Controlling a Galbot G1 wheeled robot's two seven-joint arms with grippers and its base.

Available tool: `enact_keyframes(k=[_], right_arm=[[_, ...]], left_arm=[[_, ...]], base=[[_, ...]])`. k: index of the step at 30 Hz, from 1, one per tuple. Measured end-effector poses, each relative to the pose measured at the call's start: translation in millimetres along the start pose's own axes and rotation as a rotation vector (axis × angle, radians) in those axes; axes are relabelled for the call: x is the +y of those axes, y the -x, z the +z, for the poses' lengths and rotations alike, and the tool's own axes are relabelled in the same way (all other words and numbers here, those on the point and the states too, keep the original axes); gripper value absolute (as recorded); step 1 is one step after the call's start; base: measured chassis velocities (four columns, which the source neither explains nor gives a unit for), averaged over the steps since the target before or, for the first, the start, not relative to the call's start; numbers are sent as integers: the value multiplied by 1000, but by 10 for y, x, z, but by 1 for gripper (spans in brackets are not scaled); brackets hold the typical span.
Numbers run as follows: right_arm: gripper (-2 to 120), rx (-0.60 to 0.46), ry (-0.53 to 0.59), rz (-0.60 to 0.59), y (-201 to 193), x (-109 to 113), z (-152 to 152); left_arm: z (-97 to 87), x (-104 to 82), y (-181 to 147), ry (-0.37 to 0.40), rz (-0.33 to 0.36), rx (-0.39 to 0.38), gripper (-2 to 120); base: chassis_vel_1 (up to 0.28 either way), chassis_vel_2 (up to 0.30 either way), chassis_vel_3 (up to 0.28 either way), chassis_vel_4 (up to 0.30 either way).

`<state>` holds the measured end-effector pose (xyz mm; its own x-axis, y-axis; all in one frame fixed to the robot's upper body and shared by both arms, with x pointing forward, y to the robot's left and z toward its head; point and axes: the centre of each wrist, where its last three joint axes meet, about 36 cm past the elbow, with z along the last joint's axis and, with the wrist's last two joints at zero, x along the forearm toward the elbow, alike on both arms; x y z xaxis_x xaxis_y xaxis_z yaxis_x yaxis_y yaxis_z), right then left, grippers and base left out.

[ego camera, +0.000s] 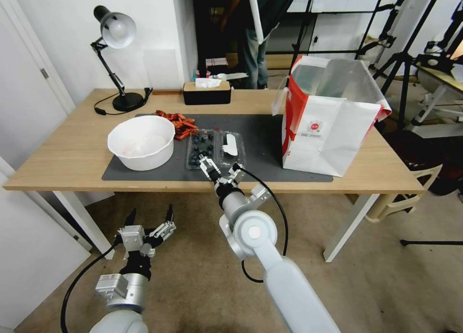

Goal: Close the takeout container lid, then place the container into the takeout bag.

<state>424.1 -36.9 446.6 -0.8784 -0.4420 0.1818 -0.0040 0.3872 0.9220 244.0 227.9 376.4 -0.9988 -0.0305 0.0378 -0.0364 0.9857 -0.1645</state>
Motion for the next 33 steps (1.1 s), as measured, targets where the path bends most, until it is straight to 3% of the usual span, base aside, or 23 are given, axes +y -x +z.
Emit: enact_keyframes(k=[22, 33], right_arm=[[100, -1, -10, 33, 303, -41, -117], [100, -72, -144, 18, 357, -37, -76]], left_arm=[[16, -8, 14, -3, 3, 3, 100], [30, 1, -6, -3, 0, 5, 100]], base=[[0, 0, 0, 0], [0, 0, 0, 0]])
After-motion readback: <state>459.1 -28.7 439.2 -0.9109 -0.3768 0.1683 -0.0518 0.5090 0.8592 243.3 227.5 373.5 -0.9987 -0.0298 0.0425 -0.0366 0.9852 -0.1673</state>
